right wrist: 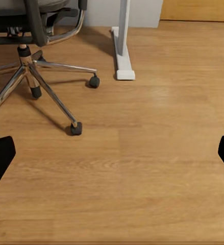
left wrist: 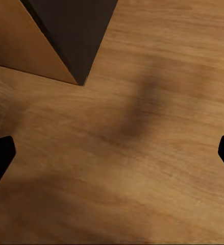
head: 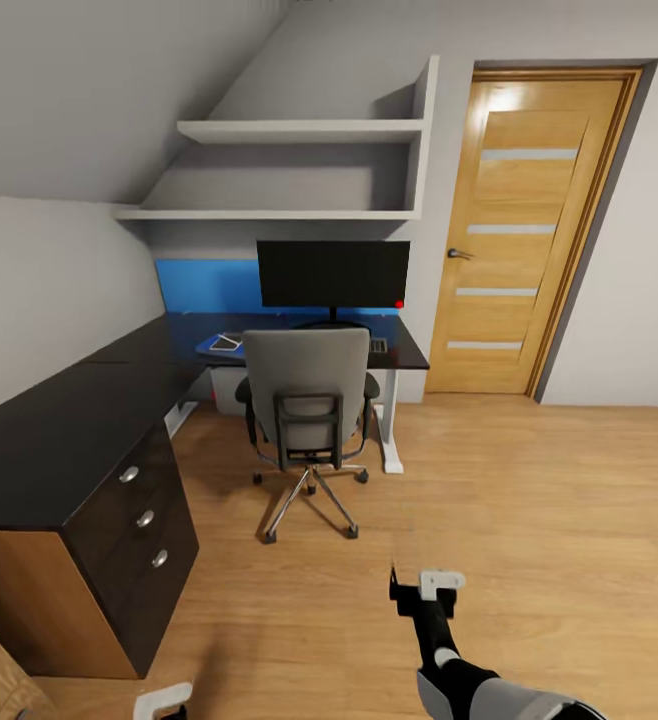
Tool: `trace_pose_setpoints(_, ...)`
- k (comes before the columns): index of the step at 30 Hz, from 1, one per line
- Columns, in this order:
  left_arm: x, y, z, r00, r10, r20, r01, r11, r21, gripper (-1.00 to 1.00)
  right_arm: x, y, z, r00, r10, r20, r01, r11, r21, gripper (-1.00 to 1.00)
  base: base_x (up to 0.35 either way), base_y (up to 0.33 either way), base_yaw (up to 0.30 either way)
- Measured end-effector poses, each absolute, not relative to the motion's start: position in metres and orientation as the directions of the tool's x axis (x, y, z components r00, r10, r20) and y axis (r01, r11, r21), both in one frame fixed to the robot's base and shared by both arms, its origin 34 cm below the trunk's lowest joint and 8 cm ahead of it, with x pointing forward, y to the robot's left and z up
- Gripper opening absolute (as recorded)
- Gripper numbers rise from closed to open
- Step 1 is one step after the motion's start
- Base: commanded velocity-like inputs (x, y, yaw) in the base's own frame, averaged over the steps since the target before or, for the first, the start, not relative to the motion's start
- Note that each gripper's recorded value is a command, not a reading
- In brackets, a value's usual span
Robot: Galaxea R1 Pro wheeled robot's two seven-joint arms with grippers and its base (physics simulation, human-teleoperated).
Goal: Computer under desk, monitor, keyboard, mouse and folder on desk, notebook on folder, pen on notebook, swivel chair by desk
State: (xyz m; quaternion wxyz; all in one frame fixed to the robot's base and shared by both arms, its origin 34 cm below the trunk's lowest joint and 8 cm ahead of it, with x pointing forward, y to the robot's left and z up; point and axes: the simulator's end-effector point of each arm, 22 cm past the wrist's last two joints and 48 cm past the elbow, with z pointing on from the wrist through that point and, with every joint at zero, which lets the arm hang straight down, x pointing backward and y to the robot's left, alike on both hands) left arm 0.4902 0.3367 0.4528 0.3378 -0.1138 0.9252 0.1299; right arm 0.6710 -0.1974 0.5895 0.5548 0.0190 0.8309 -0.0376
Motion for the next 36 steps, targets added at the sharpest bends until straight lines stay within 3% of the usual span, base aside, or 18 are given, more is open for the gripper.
trace_pose_setpoints(20, 0.382, 0.372, 0.458, -0.794, -0.144, -0.590, -0.331, 0.917, 0.221, 1.00, 0.620, -0.228, 0.579, -0.475, -0.039, -0.879, 0.079, 0.993, -0.087, 1.00, 0.000, 0.000, 0.000)
trace_pose_setpoints(33, 0.377, 0.373, 0.488, -0.749, -0.140, -0.647, -0.354, 0.911, 0.213, 1.00, 0.435, -0.244, 0.501, -0.702, -0.050, -0.710, 0.057, 0.990, -0.125, 1.00, 0.000, 0.000, 0.000)
trace_pose_setpoints(36, 0.371, 0.373, 0.497, -0.725, -0.130, -0.677, -0.358, 0.910, 0.209, 1.00, 0.429, -0.243, 0.504, -0.708, -0.052, -0.704, 0.053, 0.991, -0.126, 1.00, 0.000, 0.000, 0.000)
